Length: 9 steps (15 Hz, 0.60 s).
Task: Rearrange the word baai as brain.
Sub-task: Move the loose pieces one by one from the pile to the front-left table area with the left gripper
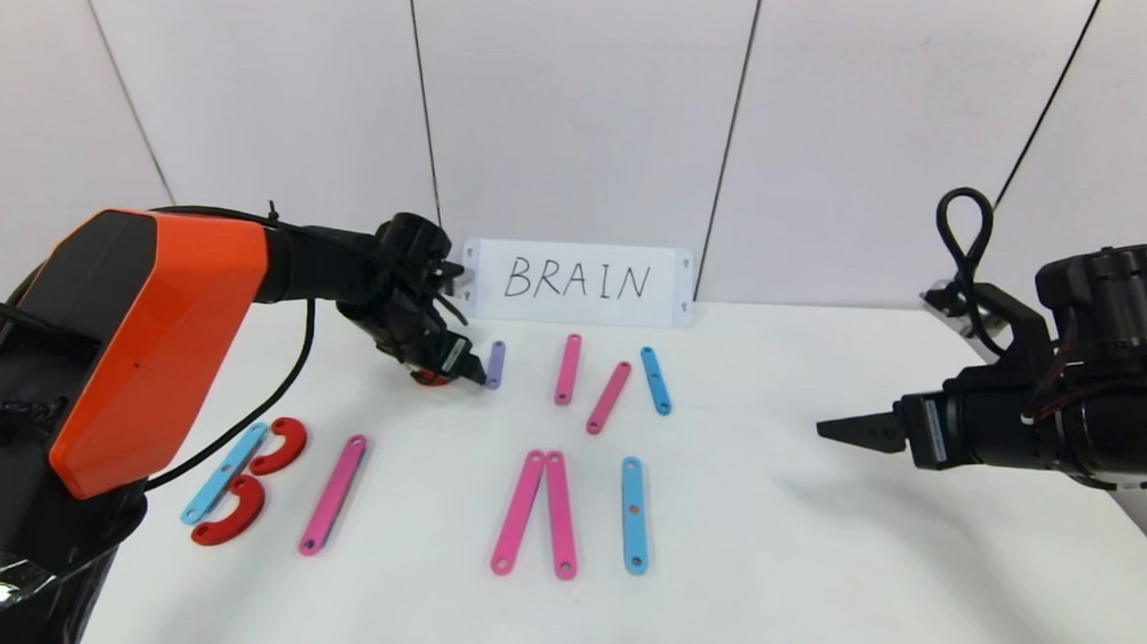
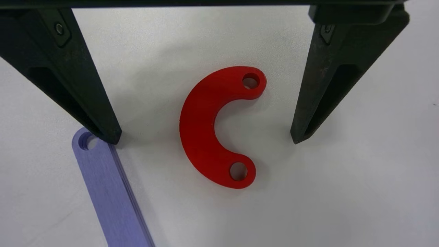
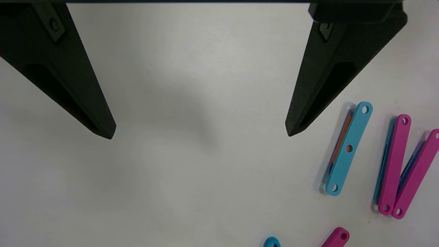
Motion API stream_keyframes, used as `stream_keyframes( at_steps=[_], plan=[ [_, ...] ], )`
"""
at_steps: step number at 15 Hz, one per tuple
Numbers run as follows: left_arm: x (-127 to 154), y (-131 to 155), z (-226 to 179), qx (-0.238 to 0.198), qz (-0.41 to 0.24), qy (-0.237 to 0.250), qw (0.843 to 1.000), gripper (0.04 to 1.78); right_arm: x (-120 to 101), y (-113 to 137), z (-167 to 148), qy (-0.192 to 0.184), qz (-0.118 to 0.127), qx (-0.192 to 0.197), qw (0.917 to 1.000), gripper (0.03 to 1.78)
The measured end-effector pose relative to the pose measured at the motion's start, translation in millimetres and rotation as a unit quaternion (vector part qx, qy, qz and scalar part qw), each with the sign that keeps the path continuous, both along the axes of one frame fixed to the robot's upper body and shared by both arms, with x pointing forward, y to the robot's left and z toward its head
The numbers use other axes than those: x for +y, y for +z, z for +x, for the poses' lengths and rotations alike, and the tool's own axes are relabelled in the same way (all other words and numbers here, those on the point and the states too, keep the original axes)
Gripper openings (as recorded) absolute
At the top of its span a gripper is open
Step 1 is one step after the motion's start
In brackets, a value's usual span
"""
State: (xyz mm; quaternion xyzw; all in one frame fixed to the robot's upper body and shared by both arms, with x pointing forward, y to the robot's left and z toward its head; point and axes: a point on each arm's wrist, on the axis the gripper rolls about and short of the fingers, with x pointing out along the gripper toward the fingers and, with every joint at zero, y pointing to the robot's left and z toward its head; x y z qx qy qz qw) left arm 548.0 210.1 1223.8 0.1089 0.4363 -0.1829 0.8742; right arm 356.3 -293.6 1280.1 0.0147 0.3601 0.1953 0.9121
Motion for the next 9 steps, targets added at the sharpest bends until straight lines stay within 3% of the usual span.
stream_keyframes(
  at_steps=[3,7,9],
  plan=[
    [0.0,-1.7,0.2,0.002,0.001,0.001,1.000,1.35,0.0,-0.1,-0.1,0.000,0.000,0.000,1.0000,1.74],
    [0.0,-5.7,0.5,0.008,0.005,0.002,1.000,0.66,-0.1,0.0,0.0,-0.001,0.000,0.000,1.0000,1.74],
    [0.3,-7.9,0.4,0.012,0.010,0.006,1.000,0.42,-0.1,0.1,0.1,-0.001,0.000,0.000,1.0000,1.74]
  ],
)
